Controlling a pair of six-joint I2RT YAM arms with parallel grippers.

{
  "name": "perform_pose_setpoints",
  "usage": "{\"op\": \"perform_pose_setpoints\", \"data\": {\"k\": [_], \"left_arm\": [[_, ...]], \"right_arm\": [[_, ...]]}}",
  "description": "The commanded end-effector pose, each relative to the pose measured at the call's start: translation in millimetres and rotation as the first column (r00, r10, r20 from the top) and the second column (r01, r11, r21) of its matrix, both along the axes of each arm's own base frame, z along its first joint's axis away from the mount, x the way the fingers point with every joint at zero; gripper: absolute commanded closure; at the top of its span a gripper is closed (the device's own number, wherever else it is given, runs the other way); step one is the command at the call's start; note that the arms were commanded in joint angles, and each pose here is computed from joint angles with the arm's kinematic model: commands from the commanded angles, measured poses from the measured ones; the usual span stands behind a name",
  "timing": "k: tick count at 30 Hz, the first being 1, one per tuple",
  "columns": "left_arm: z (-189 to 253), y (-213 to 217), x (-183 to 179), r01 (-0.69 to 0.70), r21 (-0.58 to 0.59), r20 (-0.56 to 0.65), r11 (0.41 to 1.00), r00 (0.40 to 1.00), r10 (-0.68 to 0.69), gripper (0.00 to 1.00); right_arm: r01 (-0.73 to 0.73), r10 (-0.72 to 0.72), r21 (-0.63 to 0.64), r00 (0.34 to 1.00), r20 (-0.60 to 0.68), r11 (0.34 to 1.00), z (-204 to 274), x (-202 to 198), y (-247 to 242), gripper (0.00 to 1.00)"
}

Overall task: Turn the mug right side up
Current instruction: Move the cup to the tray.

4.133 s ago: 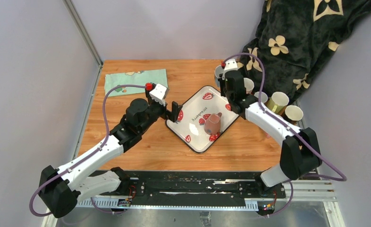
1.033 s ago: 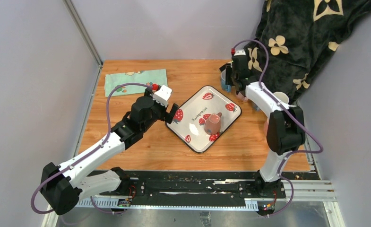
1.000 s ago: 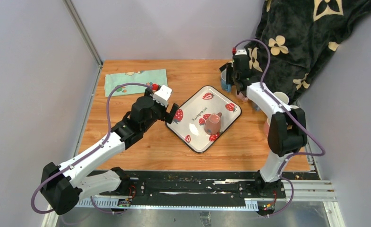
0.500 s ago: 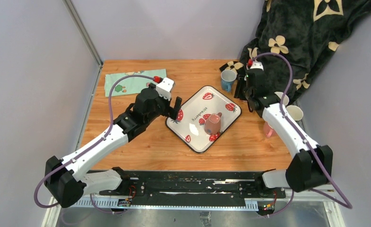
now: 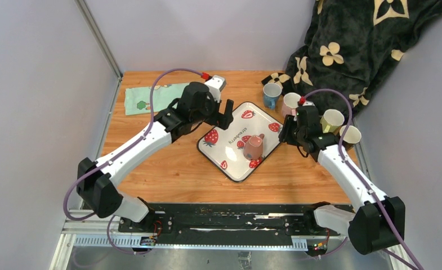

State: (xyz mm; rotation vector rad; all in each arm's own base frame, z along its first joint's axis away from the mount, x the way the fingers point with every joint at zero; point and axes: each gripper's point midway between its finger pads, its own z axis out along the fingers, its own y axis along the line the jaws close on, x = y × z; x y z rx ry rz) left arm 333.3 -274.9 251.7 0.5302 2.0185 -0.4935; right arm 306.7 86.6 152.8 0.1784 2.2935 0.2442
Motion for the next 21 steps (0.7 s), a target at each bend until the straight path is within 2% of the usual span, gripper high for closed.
{"op": "perform_pose_setpoints", "data": {"k": [1,5,13,21], "left_arm": [[-0.4,-17.1,-6.4,0.051,-0.021,-0.076,0.999,0.996,-0.052,0.0],[-1.4,-18.2,-4.3,0.05,-0.005,-0.087,0.999,0.995,-0.05,0.0],[-4.3,-6.5,-15.6,0.08,0.041,-0.076,0.996,0.994,-0.077,0.0],[-3.7,2.9,-25.4,0.117,0.07,-0.034,0.991,0.993,-0.115,0.0]], "right_arm": [[-0.041,0.05,0.074,0.991,-0.123,0.996,-24.6,-17.3,13.5,0.51],[-0.056,0.078,0.113,0.977,-0.199,0.992,-45.7,-18.4,30.4,0.52],[-0.073,0.099,0.114,0.966,-0.238,0.991,-70.4,-2.4,52.8,0.53],[-0.186,0.217,0.14,0.941,-0.258,0.973,-72.2,-10.1,96.1,0.53]]}}
